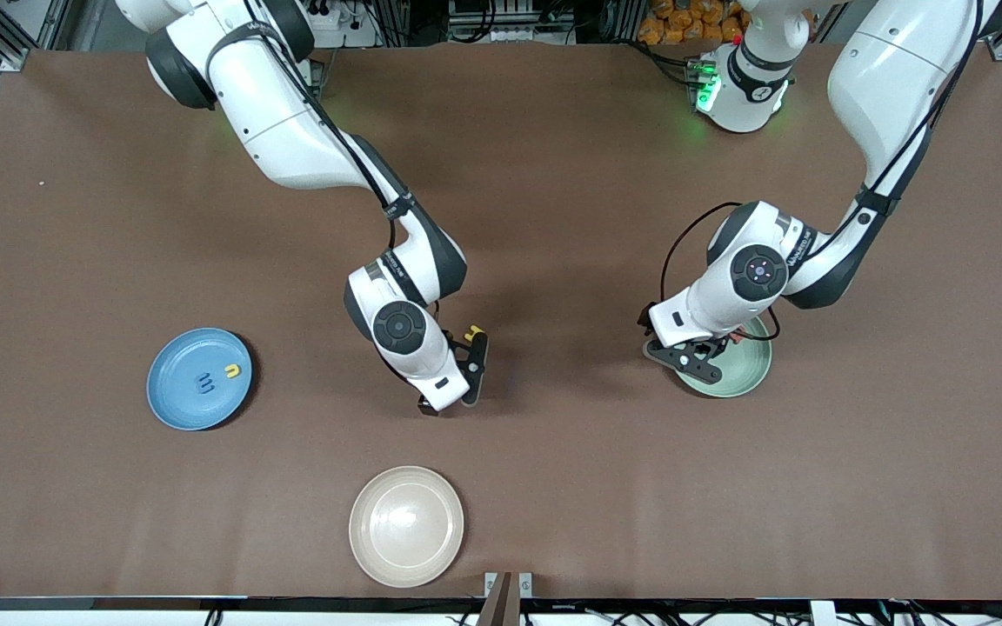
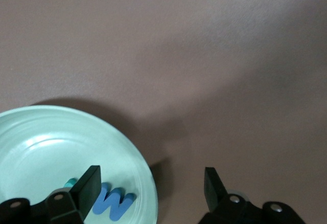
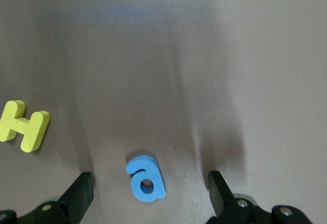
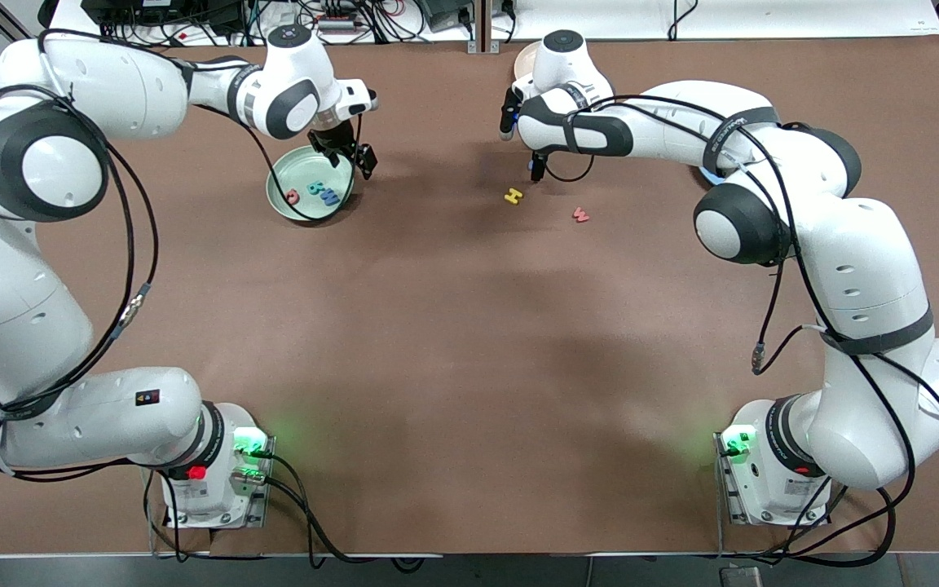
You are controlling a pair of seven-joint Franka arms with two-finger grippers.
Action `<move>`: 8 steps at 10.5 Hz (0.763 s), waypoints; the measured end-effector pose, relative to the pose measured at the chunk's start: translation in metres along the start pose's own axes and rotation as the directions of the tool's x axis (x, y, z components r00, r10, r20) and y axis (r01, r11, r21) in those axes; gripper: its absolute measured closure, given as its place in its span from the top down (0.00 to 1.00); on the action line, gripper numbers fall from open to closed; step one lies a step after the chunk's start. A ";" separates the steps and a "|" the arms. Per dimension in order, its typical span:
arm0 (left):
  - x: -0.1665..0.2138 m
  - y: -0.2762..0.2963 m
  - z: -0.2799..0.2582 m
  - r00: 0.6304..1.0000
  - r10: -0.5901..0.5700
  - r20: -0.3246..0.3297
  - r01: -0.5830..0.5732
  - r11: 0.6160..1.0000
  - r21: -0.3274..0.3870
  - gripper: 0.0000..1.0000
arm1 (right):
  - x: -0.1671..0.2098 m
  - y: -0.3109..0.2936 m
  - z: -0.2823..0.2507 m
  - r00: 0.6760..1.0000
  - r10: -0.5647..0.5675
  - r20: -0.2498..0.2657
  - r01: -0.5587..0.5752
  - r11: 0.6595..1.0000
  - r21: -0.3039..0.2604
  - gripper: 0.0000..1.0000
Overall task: Sort upper and lower case letters into plates
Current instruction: 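Release the R in the green plate while the right gripper grasps the a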
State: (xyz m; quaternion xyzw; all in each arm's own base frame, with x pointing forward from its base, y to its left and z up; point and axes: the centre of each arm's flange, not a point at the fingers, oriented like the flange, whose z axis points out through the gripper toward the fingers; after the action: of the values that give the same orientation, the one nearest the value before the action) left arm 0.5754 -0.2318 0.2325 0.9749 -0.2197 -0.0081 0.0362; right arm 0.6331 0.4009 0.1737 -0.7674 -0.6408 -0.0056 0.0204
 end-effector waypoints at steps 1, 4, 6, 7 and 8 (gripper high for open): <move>0.002 0.000 -0.001 1.000 -0.003 -0.003 0.003 1.000 -0.001 0.89 | 0.001 0.000 0.000 1.000 -0.001 0.000 0.001 1.000 0.000 1.00; 0.014 0.020 -0.010 0.999 -0.036 -0.027 0.035 0.999 -0.019 0.88 | 0.004 -0.003 0.000 1.000 -0.006 -0.003 0.006 1.000 -0.002 1.00; 0.019 0.040 -0.013 0.998 -0.051 -0.035 0.051 0.998 -0.023 0.88 | 0.005 -0.004 0.000 1.000 -0.009 -0.003 0.009 1.000 -0.001 0.99; 0.019 0.040 -0.011 0.998 -0.053 -0.032 0.052 0.998 -0.024 0.88 | 0.005 -0.004 0.000 1.000 -0.009 -0.003 0.009 1.000 -0.001 0.99; 0.019 0.038 -0.010 0.998 -0.056 -0.030 0.056 0.998 -0.025 0.88 | 0.005 -0.004 0.000 1.000 -0.009 -0.003 0.009 1.000 -0.001 0.86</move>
State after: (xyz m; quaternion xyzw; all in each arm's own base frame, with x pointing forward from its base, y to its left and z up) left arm 0.5763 -0.2733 0.2450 0.9802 -0.1916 0.0033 0.0510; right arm 0.6299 0.4069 0.1743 -0.7645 -0.6442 -0.0072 0.0207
